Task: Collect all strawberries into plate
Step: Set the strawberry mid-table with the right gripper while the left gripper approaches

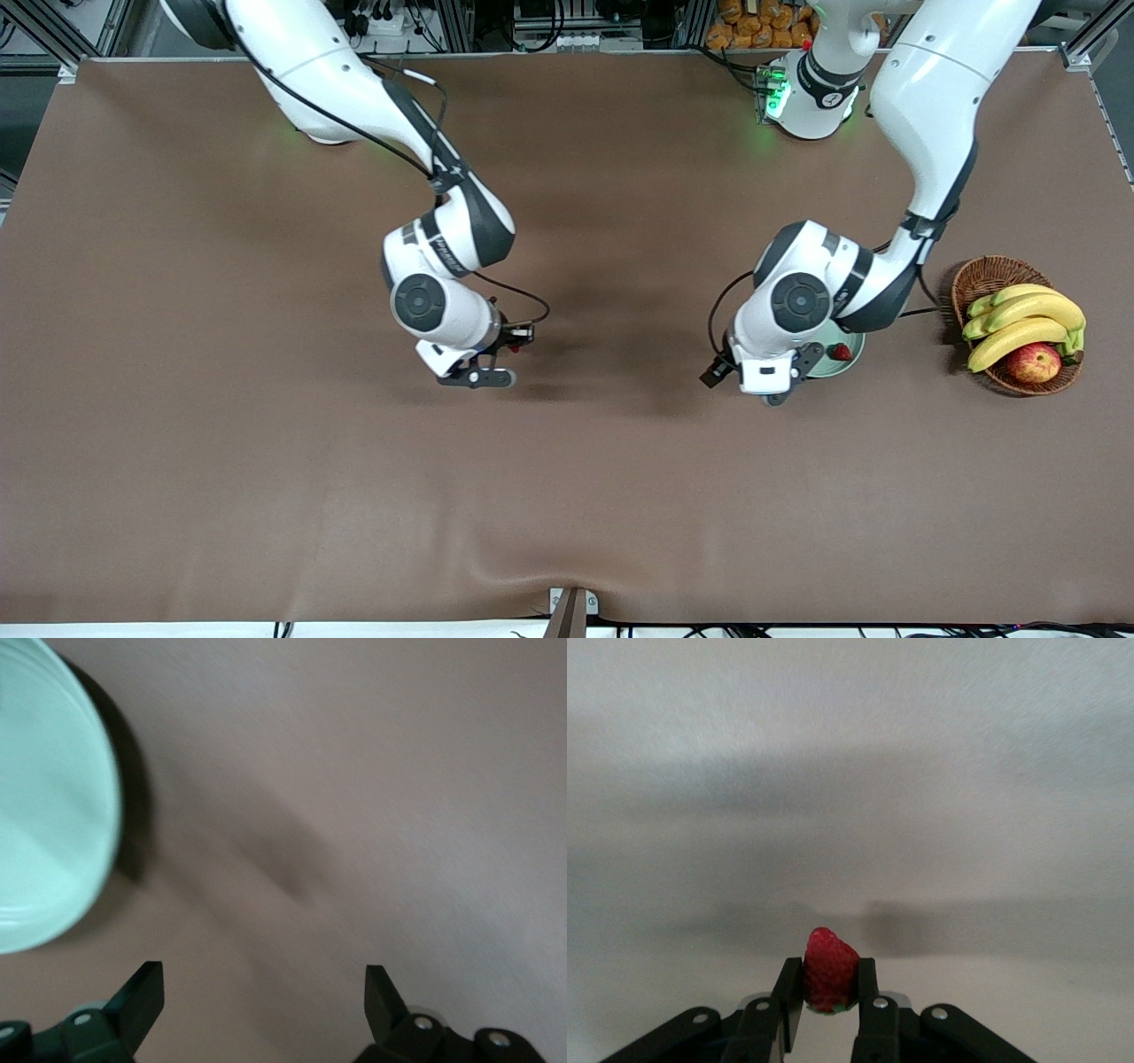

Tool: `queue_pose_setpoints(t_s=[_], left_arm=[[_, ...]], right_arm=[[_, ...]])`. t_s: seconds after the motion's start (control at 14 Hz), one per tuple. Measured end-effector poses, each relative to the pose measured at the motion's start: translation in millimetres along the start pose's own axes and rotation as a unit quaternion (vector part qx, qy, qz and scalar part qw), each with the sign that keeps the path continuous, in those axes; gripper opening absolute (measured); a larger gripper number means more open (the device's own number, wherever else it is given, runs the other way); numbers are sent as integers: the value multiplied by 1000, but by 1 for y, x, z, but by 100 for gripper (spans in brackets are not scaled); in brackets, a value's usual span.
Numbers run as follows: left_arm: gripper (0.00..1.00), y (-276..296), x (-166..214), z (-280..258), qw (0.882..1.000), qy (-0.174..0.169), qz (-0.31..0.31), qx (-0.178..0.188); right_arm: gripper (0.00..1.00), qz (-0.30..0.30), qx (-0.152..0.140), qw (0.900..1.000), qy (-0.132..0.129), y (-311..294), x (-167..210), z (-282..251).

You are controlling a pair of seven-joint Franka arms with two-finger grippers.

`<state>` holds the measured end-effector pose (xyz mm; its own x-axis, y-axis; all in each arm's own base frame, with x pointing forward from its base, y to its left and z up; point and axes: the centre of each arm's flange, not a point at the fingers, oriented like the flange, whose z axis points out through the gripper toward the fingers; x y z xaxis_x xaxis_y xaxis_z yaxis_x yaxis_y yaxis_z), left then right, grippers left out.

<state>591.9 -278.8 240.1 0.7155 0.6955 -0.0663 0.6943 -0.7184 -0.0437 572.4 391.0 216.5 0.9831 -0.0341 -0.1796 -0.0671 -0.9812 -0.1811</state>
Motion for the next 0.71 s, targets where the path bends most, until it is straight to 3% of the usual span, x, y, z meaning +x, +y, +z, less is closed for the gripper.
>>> queue_pose_setpoints(t_s=[0.29, 0.5, 0.71], left_arm=[[100, 29, -50, -4, 999, 3, 39, -11], [100, 59, -102, -15, 998, 6, 57, -31], [100, 79, -128, -17, 997, 4, 70, -45]], right_arm=[[30, -3, -9, 1000, -10, -2, -4, 20], [53, -3, -6, 1000, -4, -2, -3, 20], [85, 2, -3, 1000, 10, 2, 6, 11]])
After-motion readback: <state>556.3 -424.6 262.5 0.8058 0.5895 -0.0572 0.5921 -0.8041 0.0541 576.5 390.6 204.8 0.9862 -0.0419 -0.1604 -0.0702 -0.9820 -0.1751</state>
